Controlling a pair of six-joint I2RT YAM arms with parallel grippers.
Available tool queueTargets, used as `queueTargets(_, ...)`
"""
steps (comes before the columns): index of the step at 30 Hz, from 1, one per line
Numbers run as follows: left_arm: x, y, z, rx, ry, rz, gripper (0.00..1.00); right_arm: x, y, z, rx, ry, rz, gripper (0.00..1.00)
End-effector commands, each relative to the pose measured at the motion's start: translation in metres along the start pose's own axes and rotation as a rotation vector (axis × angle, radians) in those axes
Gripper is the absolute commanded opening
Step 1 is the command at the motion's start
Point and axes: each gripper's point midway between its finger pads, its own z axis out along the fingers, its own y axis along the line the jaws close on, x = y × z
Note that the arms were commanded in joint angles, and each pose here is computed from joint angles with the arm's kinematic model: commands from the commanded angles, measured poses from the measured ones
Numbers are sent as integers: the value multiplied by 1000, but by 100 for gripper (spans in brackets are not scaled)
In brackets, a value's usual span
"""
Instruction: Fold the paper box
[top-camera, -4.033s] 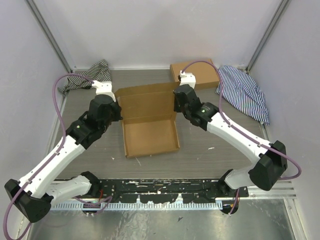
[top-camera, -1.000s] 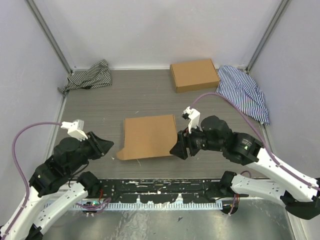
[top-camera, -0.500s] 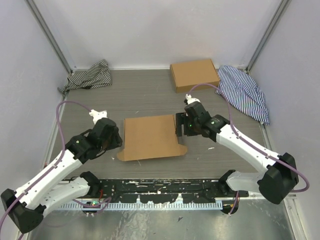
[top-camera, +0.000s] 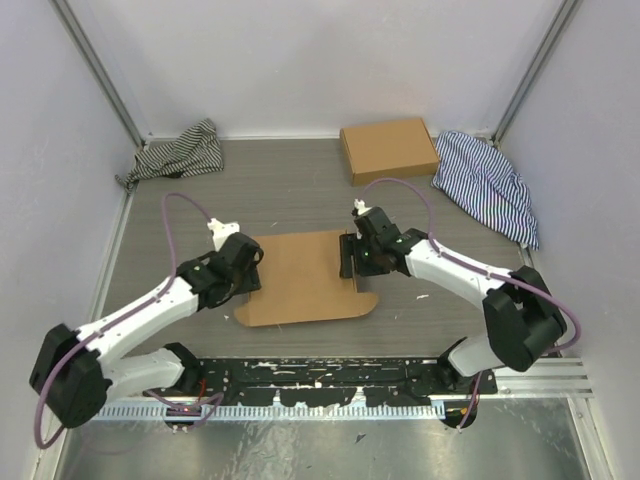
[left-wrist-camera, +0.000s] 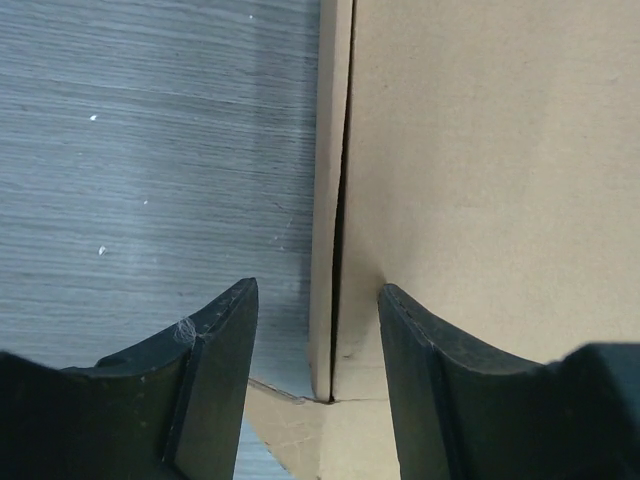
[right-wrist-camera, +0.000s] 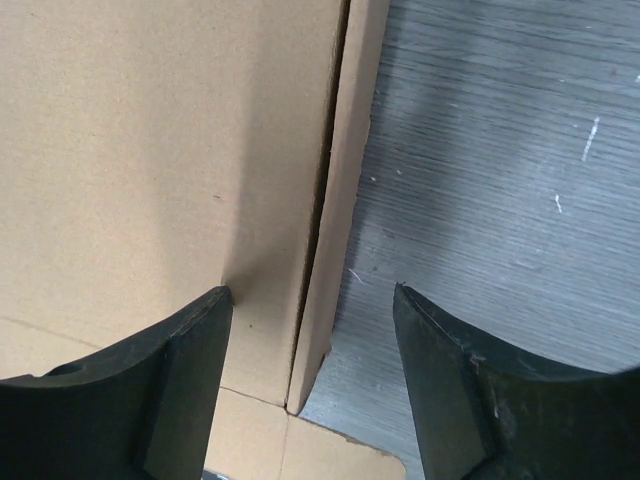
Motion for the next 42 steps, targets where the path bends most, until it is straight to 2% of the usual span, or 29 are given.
queueTargets(1, 4, -8, 25, -14, 25, 35, 57, -10, 10, 10, -45, -27, -29, 69)
queueTargets(4, 13, -14, 39, -22, 79, 59, 54, -8, 11, 17, -51, -15, -36, 68)
queueTargets(8, 9, -22, 46, -16, 80, 70, 53, -15, 15, 24, -62, -24, -42, 66)
queueTargets(16, -29, -27, 51, -24, 38, 72, 53, -61, 33, 41, -59, -73, -58, 65)
queueTargets(17, -40, -24, 54, -39, 37, 63, 53, -78, 42, 49, -69, -86, -65, 64)
queueTargets(25, -72, -15, 60, -34, 31, 20, 52, -115, 55, 60, -53, -117, -65, 61)
queueTargets(31, -94, -14, 32, -19, -37, 31, 57, -130, 49, 27, 2, -185, -57, 70)
queueTargets(34, -100, -9, 13, -11, -67, 28, 60, -131, 44, 5, 18, -215, -56, 80)
queueTargets(36, -105, -9, -7, 25, -103, 18, 65, -128, 43, -8, 15, -224, -57, 84)
queueTargets(38, -98, -9, -22, 79, -111, 10, 70, -119, 44, -23, -15, -229, -63, 97)
queueTargets(42, -67, -15, -33, 223, -86, -14, 76, -86, 44, -31, -87, -189, -89, 98)
